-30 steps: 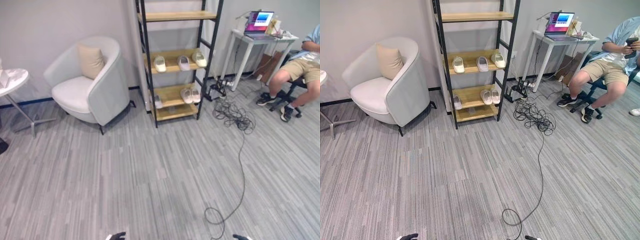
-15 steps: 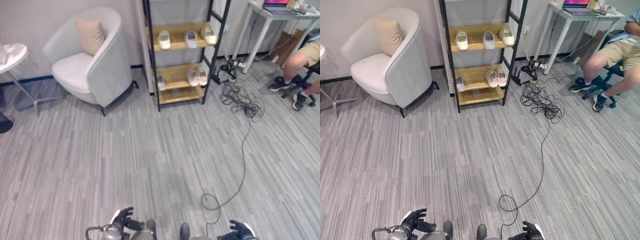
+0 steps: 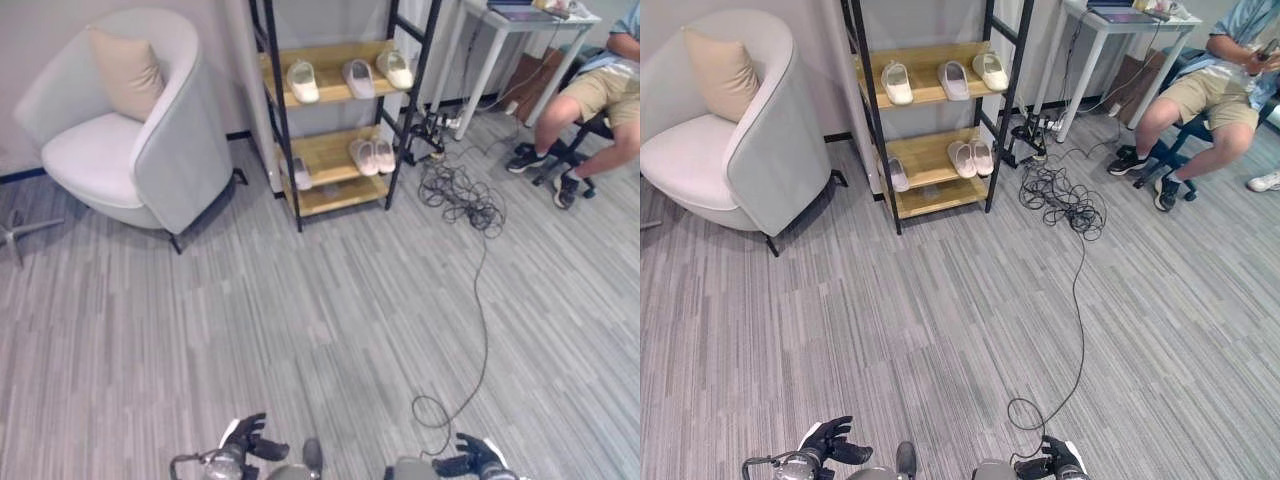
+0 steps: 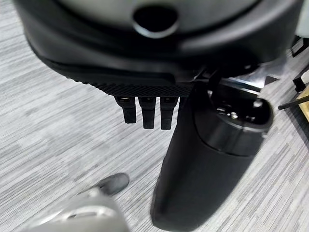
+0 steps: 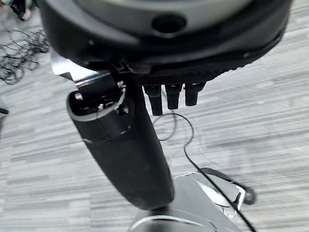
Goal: Arrange the slippers neatly on the shoe rack.
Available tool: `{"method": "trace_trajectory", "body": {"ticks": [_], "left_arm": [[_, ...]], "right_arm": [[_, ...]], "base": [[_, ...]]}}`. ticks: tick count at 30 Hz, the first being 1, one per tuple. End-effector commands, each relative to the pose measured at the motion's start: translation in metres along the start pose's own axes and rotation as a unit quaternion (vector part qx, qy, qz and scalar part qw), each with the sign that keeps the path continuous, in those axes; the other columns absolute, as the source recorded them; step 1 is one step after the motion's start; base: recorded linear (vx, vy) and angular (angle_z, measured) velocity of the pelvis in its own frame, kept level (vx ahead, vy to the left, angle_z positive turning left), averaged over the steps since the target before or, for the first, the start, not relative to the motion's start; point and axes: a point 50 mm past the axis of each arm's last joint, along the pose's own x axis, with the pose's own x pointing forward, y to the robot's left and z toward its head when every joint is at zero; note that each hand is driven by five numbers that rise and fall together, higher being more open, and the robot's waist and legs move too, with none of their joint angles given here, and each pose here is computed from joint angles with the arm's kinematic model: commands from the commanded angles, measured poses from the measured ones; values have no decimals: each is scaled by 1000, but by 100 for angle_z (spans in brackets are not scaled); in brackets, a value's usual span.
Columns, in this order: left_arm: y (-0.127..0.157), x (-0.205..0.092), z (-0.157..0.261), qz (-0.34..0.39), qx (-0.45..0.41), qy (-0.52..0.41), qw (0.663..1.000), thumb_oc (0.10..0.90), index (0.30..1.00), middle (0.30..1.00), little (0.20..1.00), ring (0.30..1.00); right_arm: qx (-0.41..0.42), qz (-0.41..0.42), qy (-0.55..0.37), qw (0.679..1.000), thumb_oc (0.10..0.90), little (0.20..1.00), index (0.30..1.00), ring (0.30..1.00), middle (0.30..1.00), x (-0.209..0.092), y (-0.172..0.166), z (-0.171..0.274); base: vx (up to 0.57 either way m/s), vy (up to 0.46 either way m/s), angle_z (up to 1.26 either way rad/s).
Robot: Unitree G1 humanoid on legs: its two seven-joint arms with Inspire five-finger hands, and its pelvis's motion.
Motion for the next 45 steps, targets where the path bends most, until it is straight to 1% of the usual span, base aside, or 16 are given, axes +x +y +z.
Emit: {"method": "trace_trajectory", "body": {"ticks": [1, 5, 9, 14, 18, 25, 28, 31, 37, 45], "left_arm": [[3, -1, 3, 13, -9, -20, 1000, 800, 900, 900, 900, 900], [3, 0, 5, 15, 2, -21, 1000, 800, 900, 900, 900, 900], [-5, -1, 0, 2, 18, -15, 1000, 800, 900, 900, 900, 900], [-13, 2, 15, -13, 20, -31, 999, 800, 900, 900, 900, 900], [-11, 3, 24, -11, 21, -44, 999, 800, 900, 900, 900, 900], [-9, 1, 14, -7, 14, -35, 999, 800, 900, 900, 900, 900], [-6, -2, 0, -2, 1, -16, 1000, 800, 900, 900, 900, 900], [-6, -3, -5, 0, -9, -10, 1000, 800, 900, 900, 900, 900], [3, -1, 12, 7, -8, -44, 999, 800, 900, 900, 900, 900], [-3, 0, 18, -3, -3, -53, 999, 800, 900, 900, 900, 900]], "right_arm": [[-17, -17, -44, 999, 800, 900, 900, 900, 900, 4, -14, 24], [-29, -18, -41, 999, 800, 900, 900, 900, 900, 4, -17, 22], [-31, -12, -27, 999, 800, 900, 900, 900, 900, 1, -14, 9], [2, -26, -32, 999, 800, 900, 900, 900, 900, 2, -19, 12], [12, -35, -16, 999, 800, 900, 900, 900, 900, 2, -23, 6], [4, -36, -10, 999, 800, 900, 900, 900, 900, 1, -22, 2], [-16, -21, -9, 1000, 800, 900, 900, 900, 900, 0, -14, 0], [-26, -12, -2, 1000, 800, 900, 900, 900, 900, -1, -10, -4], [-35, -2, -18, 999, 800, 900, 900, 900, 900, 1, -7, 6], [-34, 0, -18, 999, 800, 900, 900, 900, 900, 1, -7, 6]], "base": [[404, -109, 20], [378, -117, 5], [366, -231, 38], [160, -253, 20], [297, -144, -9], [351, 38, -26], [410, 119, -28], [374, 173, -57], [265, 184, -18], [345, -7, 50]]}}
